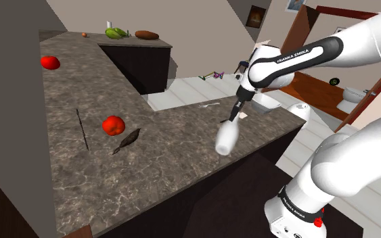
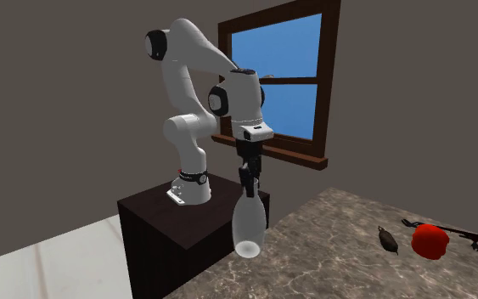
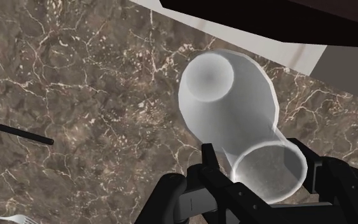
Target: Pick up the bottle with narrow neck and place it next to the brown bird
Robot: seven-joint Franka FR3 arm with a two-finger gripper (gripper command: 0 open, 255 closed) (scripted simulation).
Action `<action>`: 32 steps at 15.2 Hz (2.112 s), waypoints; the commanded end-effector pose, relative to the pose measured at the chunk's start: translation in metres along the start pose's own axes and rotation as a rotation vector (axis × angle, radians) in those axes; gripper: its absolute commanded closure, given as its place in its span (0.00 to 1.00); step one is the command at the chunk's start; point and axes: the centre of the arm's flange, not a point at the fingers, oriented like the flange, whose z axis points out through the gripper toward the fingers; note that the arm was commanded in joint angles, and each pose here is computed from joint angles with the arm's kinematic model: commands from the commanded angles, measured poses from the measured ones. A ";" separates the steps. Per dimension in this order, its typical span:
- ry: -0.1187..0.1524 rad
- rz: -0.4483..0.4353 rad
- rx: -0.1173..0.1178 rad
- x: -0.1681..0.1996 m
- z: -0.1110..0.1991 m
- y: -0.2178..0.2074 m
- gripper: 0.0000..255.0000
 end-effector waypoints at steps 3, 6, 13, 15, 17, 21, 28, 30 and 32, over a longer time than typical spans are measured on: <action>0.000 0.000 0.000 0.003 -0.020 -0.001 1.00; 0.000 0.000 0.000 0.004 -0.036 -0.001 1.00; 0.000 0.000 0.000 0.008 -0.072 -0.002 1.00; 0.000 0.000 0.000 0.009 -0.083 -0.003 1.00; 0.000 0.000 0.000 0.010 -0.093 -0.003 1.00; 0.000 0.000 0.000 0.012 -0.114 -0.004 1.00; 0.000 0.000 0.000 0.015 -0.151 -0.005 1.00; 0.000 0.000 0.000 0.016 -0.162 -0.005 1.00; 0.000 0.000 0.000 0.017 -0.172 -0.005 1.00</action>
